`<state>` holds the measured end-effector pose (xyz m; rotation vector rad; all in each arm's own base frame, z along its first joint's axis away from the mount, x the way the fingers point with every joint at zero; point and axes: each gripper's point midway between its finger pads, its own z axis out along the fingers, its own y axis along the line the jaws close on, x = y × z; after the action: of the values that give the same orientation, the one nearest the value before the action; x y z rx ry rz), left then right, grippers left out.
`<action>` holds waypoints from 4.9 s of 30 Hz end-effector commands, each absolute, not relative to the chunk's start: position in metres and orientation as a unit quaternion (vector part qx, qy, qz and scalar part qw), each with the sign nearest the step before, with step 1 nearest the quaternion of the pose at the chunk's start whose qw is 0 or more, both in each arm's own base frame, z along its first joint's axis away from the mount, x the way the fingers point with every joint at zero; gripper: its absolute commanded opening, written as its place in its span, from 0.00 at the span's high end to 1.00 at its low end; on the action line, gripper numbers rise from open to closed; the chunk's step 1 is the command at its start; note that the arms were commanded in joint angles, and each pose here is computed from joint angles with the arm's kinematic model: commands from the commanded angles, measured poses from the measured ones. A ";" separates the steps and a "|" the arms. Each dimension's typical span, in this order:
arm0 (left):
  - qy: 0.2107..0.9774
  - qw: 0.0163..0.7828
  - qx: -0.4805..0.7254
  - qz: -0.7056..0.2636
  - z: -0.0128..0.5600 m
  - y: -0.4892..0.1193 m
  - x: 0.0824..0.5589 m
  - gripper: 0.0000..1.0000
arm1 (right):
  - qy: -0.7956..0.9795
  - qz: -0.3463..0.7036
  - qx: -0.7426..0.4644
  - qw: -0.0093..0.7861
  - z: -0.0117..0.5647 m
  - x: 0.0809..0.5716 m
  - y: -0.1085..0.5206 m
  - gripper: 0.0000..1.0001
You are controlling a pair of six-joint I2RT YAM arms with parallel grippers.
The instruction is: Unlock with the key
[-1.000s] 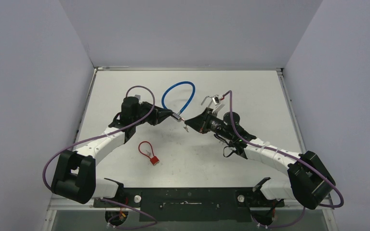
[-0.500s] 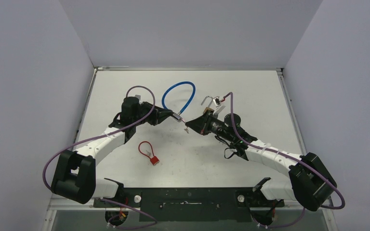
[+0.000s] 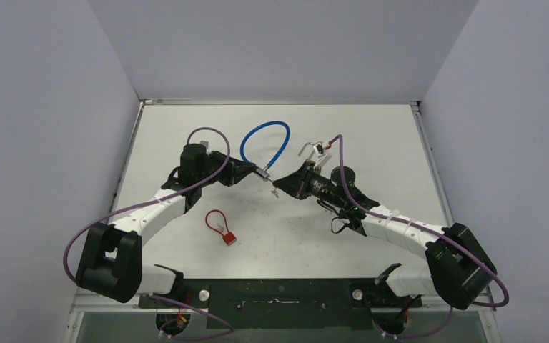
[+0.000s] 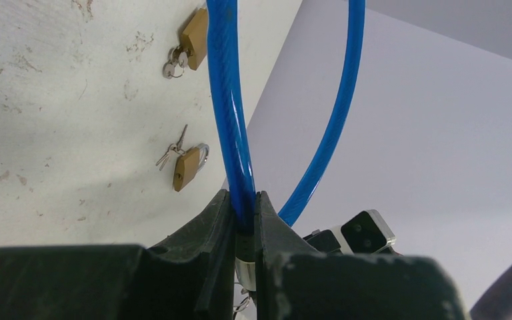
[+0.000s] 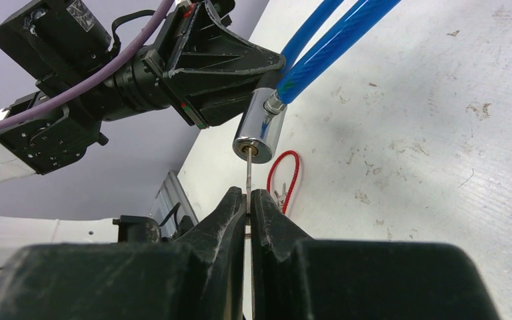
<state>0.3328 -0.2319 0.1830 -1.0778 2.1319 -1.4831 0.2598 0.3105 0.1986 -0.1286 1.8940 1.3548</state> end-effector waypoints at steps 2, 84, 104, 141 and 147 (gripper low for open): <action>0.723 0.204 -0.337 -0.568 0.228 -0.239 0.341 1.00 | 0.706 0.561 -0.073 0.427 0.235 0.267 0.320 1.00; 0.649 0.153 -0.365 -0.650 0.271 -0.262 0.304 1.00 | 0.720 0.520 -0.094 0.449 0.251 0.304 0.356 1.00; 0.632 0.242 -0.320 -0.663 0.279 -0.251 0.317 1.00 | 0.723 0.525 -0.024 0.449 0.281 0.269 0.289 0.32; 0.530 0.309 -0.256 -0.747 0.362 -0.241 0.311 1.00 | 0.668 0.664 0.034 0.335 0.307 0.259 0.317 1.00; 0.466 0.345 -0.211 -0.787 0.408 -0.231 0.298 1.00 | 0.599 0.741 0.085 0.291 0.338 0.253 0.310 1.00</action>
<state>0.3275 -0.2439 0.3007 -0.8237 1.5703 -1.8527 0.2658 0.3129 0.2928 0.1800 1.7818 1.7215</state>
